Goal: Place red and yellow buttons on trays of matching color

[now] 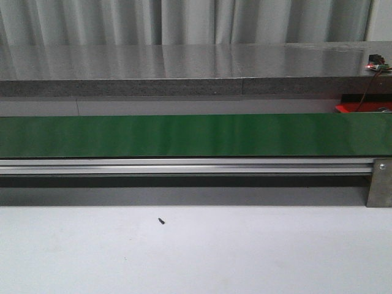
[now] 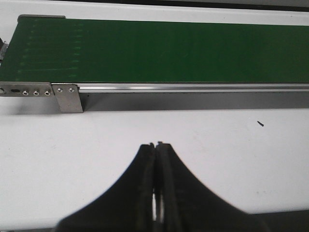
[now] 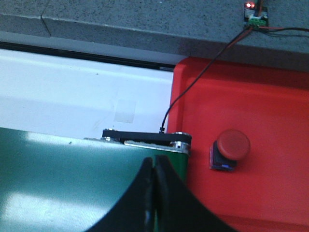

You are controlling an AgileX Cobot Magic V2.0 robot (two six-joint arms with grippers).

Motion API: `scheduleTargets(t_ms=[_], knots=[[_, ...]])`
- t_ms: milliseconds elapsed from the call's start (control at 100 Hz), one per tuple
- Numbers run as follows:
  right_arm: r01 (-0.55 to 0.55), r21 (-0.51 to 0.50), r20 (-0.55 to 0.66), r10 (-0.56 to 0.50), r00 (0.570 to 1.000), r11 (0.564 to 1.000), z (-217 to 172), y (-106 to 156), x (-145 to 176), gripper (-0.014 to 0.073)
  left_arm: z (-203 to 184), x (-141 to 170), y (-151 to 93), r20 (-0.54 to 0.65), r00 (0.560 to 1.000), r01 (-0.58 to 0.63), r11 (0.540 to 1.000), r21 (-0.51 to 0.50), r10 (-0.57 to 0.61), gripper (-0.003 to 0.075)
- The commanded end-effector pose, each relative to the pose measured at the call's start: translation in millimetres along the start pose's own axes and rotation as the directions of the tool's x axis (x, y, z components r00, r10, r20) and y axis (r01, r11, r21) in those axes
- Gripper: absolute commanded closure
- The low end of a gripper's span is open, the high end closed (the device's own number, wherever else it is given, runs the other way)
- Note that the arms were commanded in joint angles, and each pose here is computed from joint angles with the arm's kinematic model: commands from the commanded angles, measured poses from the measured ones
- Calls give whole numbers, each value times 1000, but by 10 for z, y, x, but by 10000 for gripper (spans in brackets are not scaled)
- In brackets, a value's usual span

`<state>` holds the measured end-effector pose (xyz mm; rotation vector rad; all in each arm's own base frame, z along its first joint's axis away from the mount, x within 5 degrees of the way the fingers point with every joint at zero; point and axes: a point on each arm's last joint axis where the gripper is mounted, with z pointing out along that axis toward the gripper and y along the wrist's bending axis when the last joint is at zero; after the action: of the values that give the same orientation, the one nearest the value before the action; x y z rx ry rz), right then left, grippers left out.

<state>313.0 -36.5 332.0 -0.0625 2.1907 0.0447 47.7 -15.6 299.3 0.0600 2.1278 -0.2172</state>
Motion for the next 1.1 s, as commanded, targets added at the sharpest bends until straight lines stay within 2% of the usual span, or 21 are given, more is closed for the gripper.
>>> scheduleTargets(t_ms=[0,430,570,670,810,1090], knots=[[-19,47,139,12,990,999,-290,22,-30,654,-37,-115,-17,74,997,2,1000,12,-3,740],[-19,44,143,13,990,999,-787,201,560,654,-37,-115,-17,74,997,2,1000,12,-3,740],[-62,26,158,58,986,998,-960,297,674,654,-37,-115,-17,74,997,2,1000,12,-3,740],[-114,64,168,102,981,991,-1086,313,739,654,-37,-115,-17,74,997,2,1000,12,-3,740],[-130,119,172,108,979,984,-1207,310,835,654,-37,-115,-17,74,997,2,1000,12,-3,740],[-130,112,123,117,986,985,-1382,373,1175,654,-37,-115,-17,74,997,2,1000,12,-3,740]])
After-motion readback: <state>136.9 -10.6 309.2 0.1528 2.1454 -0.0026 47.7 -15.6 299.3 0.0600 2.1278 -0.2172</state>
